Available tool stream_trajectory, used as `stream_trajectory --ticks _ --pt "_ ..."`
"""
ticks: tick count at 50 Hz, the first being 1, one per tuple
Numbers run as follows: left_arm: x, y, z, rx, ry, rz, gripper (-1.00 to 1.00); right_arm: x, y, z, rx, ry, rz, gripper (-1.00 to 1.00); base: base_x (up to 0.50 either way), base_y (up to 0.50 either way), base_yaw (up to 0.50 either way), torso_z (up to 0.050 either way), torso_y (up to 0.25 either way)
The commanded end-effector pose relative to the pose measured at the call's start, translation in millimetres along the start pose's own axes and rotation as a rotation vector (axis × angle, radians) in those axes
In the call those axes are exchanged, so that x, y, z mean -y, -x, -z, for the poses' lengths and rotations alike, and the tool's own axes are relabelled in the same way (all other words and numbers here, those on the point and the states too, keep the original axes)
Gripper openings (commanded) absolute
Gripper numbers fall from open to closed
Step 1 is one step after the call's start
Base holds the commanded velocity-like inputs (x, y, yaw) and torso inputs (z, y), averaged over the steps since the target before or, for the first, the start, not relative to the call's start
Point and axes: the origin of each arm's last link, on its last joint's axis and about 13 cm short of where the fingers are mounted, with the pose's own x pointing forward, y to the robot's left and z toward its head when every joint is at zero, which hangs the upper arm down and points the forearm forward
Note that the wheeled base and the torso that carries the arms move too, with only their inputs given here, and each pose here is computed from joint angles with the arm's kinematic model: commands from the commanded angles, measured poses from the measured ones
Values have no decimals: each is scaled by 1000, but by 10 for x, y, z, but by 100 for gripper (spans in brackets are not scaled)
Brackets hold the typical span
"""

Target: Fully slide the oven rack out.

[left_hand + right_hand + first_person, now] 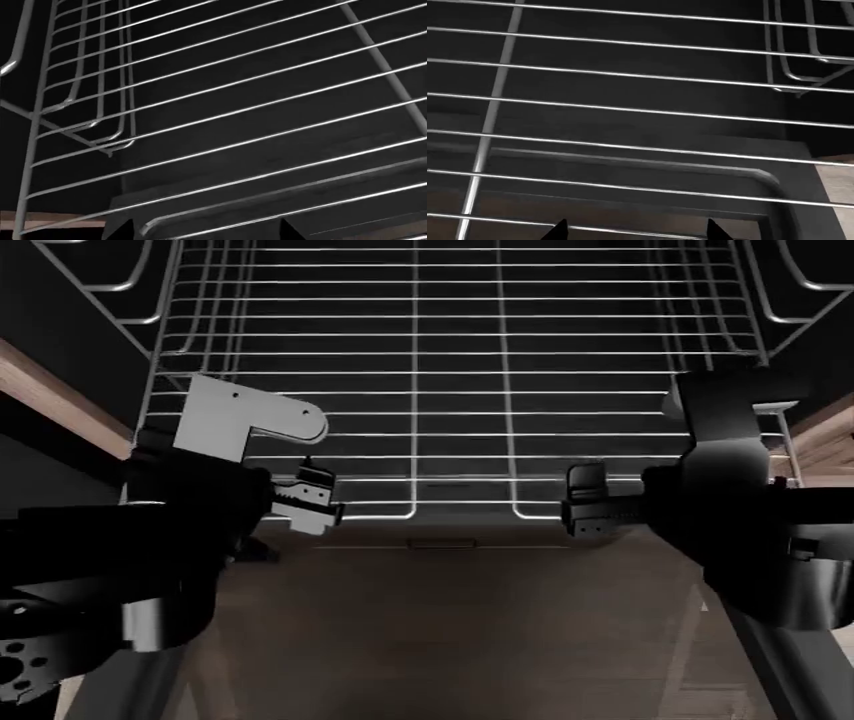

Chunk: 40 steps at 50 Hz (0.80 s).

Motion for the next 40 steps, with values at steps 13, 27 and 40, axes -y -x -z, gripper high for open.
stream_trajectory --ticks 13,27,40 --pt "-39 -98 1020 -844 82 219 100 105 139 816 -567 142 -127 100 -9 -2 -3 -6 -18" --pt "5 138 1085 -886 55 259 100 130 291 936 -600 169 -154 100 -8 -2 -2 -7 -19" --pt "-21 250 1232 -937 69 256 100 151 440 1150 -646 157 -174 100 -8 -2 -3 -8 -20"
